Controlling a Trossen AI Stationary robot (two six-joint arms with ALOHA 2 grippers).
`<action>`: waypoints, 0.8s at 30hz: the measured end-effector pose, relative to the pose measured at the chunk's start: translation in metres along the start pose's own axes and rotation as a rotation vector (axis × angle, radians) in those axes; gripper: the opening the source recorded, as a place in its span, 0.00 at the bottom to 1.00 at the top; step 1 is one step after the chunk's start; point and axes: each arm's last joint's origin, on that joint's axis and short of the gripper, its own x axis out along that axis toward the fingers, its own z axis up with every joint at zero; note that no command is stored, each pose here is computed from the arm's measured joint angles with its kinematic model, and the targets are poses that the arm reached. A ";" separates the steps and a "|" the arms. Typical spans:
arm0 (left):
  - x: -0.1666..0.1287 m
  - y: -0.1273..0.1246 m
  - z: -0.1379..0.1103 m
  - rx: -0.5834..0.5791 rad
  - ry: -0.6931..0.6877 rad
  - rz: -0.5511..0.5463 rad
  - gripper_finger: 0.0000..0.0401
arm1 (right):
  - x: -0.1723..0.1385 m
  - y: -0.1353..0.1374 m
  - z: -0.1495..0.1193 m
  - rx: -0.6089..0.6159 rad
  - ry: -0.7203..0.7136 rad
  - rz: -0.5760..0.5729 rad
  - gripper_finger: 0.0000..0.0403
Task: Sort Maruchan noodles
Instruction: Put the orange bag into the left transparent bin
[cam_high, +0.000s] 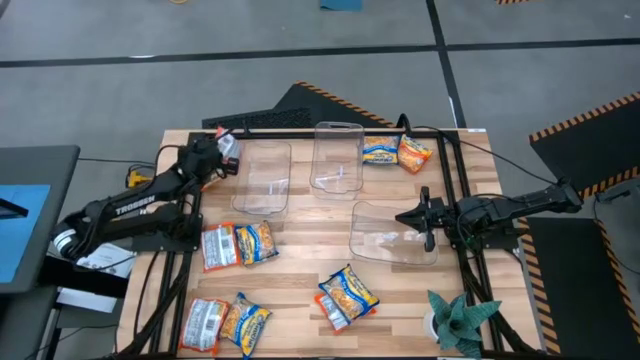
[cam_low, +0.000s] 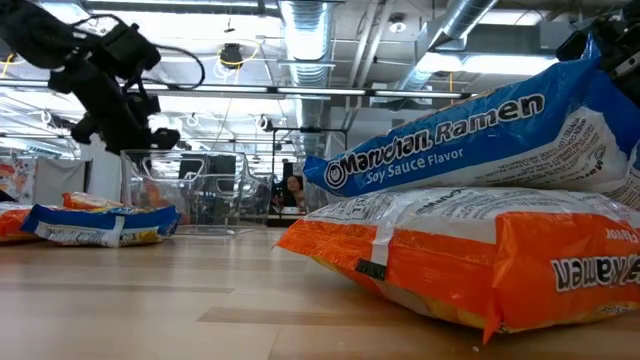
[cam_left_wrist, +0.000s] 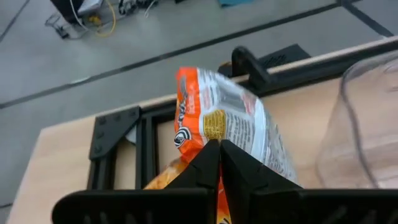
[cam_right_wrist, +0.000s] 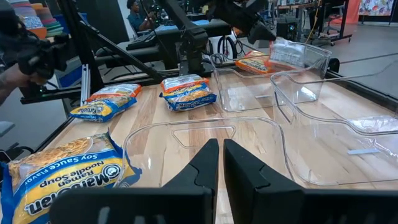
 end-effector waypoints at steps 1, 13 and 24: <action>-0.003 0.000 0.003 -0.002 -0.013 -0.006 0.00 | 0.000 0.000 0.000 0.000 0.000 0.000 0.12; -0.026 -0.005 0.046 0.020 -0.145 -0.070 0.00 | 0.000 0.000 0.000 0.000 0.000 0.000 0.12; -0.034 -0.009 0.043 0.132 -0.011 -0.190 0.01 | 0.000 0.000 0.000 0.000 0.000 0.000 0.12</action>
